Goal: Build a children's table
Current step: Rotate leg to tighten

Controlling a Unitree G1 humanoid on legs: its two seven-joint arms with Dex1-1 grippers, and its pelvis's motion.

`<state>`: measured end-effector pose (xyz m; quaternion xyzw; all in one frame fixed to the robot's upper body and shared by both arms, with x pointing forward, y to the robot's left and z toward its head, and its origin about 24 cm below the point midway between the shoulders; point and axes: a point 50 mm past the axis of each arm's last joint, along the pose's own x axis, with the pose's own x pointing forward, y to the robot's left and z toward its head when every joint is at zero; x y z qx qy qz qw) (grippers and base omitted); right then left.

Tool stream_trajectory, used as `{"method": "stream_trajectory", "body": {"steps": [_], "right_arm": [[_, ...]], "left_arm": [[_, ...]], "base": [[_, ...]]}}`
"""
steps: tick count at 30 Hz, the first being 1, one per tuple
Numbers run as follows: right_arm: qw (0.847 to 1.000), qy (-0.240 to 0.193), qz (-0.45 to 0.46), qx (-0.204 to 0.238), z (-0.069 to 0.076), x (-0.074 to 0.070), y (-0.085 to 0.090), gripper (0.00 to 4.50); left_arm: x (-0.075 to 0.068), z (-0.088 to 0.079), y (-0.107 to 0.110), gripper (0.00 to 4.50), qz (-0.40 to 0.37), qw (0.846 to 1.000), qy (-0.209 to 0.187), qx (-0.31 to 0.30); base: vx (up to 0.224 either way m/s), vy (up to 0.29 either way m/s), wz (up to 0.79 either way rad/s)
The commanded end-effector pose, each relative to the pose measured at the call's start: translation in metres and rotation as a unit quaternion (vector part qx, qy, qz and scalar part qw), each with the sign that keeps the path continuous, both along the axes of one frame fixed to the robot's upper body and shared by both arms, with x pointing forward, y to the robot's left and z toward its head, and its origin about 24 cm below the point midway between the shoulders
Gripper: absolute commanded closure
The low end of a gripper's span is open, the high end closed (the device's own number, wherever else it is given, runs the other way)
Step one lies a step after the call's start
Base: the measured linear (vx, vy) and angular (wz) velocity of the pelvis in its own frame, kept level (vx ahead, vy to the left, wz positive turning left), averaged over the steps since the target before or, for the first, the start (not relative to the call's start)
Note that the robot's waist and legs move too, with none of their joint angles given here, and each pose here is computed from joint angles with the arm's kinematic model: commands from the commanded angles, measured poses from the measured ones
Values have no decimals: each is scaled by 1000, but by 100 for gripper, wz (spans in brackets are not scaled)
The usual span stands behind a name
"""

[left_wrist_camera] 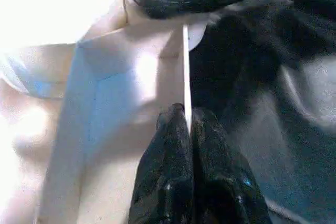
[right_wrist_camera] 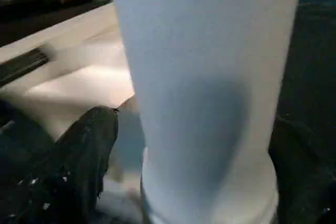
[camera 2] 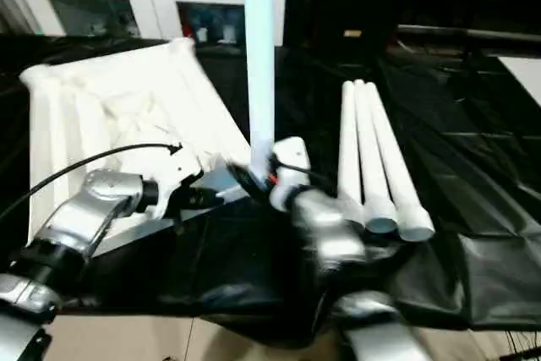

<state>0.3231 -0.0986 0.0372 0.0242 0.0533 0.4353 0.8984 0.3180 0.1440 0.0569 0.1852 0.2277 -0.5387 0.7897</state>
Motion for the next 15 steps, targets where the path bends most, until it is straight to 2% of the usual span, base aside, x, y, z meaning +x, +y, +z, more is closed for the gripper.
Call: {"method": "stream_trajectory", "body": {"steps": [1,6,9,11,14,15], "right_arm": [[997,16,70,11,3,-7,6,36],[987,24,154,-31,4,-17,-13,36],[984,23,170,-40,5,-18,-15,36],[982,19,180,-63,5,-17,-16,36],[983,14,169,-65,7,-13,-16,36],[984,12,168,-64,7,-12,-16,59]], "left_arm": [[-9,-12,-3,450,-27,999,29,13],[-22,-12,0,450,-69,996,52,13],[-24,-12,2,450,-76,995,57,16],[-25,-13,3,450,-77,995,58,19],[-26,-13,4,450,-77,995,59,20],[-26,-12,4,450,-77,995,60,21]], "base": [[0,0,0],[0,0,0],[0,0,0],[0,0,0],[0,0,0],[0,0,0]]}}
